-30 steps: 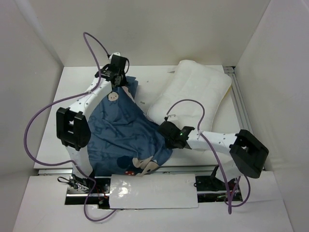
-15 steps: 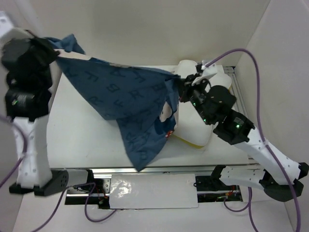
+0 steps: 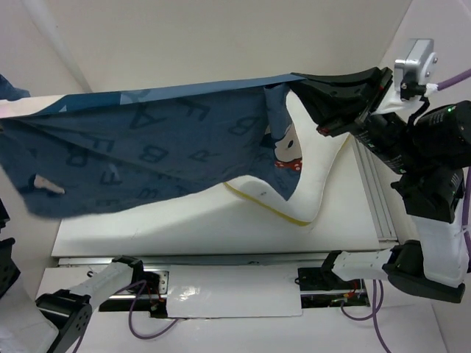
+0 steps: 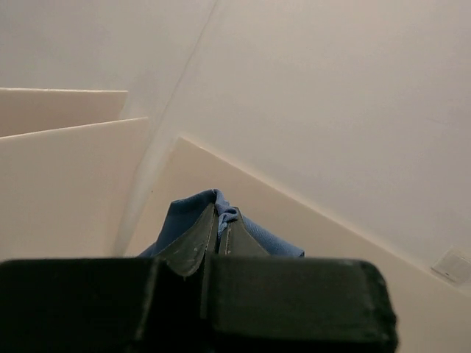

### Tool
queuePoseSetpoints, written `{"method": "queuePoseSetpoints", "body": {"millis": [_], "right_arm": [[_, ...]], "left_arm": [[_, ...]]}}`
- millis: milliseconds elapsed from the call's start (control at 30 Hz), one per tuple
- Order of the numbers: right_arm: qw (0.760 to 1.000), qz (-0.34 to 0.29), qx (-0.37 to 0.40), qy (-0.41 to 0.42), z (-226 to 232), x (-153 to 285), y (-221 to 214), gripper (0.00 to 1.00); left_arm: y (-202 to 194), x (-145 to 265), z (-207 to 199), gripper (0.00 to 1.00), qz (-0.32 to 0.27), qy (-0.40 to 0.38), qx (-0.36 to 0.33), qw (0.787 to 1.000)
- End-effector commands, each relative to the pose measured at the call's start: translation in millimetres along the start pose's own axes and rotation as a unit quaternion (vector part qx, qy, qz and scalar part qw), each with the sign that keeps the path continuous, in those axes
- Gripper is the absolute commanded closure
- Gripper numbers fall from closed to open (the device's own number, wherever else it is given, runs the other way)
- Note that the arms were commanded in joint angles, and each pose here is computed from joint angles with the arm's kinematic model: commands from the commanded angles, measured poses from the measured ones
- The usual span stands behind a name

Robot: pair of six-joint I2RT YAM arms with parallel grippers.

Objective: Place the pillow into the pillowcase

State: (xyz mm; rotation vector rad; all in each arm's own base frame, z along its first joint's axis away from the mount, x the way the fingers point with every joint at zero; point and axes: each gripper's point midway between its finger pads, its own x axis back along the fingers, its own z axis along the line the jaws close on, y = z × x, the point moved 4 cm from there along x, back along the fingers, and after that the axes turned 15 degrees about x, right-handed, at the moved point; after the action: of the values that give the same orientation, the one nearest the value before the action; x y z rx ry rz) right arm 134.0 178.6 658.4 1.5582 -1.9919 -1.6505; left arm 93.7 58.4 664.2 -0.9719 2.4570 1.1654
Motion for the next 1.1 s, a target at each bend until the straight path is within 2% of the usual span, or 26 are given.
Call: {"method": "queuePoseSetpoints", "body": {"millis": [0, 100, 167, 300, 333, 400, 433, 467, 533, 567, 633, 667, 733, 767, 800, 833, 900, 933, 967, 1033, 1067], "right_arm": [[0.994, -0.074, 0.056, -0.059, -32, 34, 51, 1.0], [0.99, -0.08, 0.068, -0.096, -44, 27, 45, 1.0], [0.989, -0.054, 0.074, -0.116, -54, 7, 21, 1.0], [0.983, 0.015, 0.058, -0.175, -71, -34, -44, 1.0], [0.978, 0.049, 0.056, -0.196, -76, -48, -77, 1.0], [0.972, 0.082, 0.057, -0.214, -81, -64, -121, 1.0], [0.97, 0.113, 0.047, -0.208, -78, -79, -162, 1.0], [0.971, 0.122, 0.036, -0.2, -76, -87, -184, 1.0], [0.972, 0.16, -0.003, -0.171, -74, -94, -245, 1.0], [0.976, 0.18, -0.037, -0.115, -62, -108, -308, 1.0], [0.972, 0.197, -0.052, -0.118, -68, -103, -337, 1.0], [0.965, 0.218, -0.086, -0.117, -64, -105, -377, 1.0], [0.96, 0.229, -0.112, -0.113, -74, -100, -414, 1.0], [0.956, 0.235, -0.136, -0.113, -75, -98, -431, 1.0], [0.952, 0.245, -0.153, -0.099, -70, -96, -461, 1.0], [0.95, 0.247, -0.162, -0.104, -79, -91, -473, 1.0], [0.939, 0.271, -0.191, -0.089, -75, -83, -516, 1.0], [0.935, 0.279, -0.201, -0.09, -80, -77, -529, 1.0], [0.936, 0.275, -0.201, -0.085, -86, -80, -532, 1.0], [0.929, 0.295, -0.216, -0.062, -80, -73, -567, 1.0], [0.93, 0.293, -0.215, -0.062, -89, -72, -570, 1.0]], "left_arm": [[51, 18, 14, 1.0, -0.072, 0.026, -0.012, 0.997], [61, 19, 15, 1.0, -0.087, 0.031, -0.005, 0.996], [61, 17, 18, 1.0, -0.09, 0.04, -0.013, 0.995], [10, -12, 29, 1.0, -0.056, 0.101, -0.065, 0.991], [-16, -22, 35, 1.0, -0.055, 0.137, -0.1, 0.984], [-43, -26, 38, 1.0, -0.041, 0.152, -0.129, 0.979], [-69, -27, 45, 1.0, -0.035, 0.176, -0.144, 0.973], [-83, -27, 49, 1.0, -0.031, 0.186, -0.152, 0.97], [-102, -23, 57, 1.0, -0.022, 0.185, -0.152, 0.971], [-141, -22, 61, 1.0, 0.007, 0.182, -0.133, 0.974], [-152, -20, 71, 1.0, 0.028, 0.191, -0.16, 0.968], [-180, -27, 72, 1.0, 0.043, 0.196, -0.14, 0.97], [-225, -34, 91, 1.0, 0.105, 0.206, -0.191, 0.954], [-244, -40, 98, 1.0, 0.117, 0.218, -0.2, 0.948], [-283, -54, 104, 1.0, 0.145, 0.223, -0.198, 0.943], [-305, -58, 119, 1.0, 0.184, 0.235, -0.209, 0.931], [-333, -83, 151, 1.0, 0.218, 0.26, -0.169, 0.925], [-369, -90, 178, 1.0, 0.251, 0.281, -0.181, 0.909], [-373, -100, 202, 1.0, 0.257, 0.299, -0.184, 0.9], [-396, -113, 227, 1.0, 0.275, 0.315, -0.184, 0.889], [-424, -116, 252, 1.0, 0.296, 0.331, -0.2, 0.873]]}}
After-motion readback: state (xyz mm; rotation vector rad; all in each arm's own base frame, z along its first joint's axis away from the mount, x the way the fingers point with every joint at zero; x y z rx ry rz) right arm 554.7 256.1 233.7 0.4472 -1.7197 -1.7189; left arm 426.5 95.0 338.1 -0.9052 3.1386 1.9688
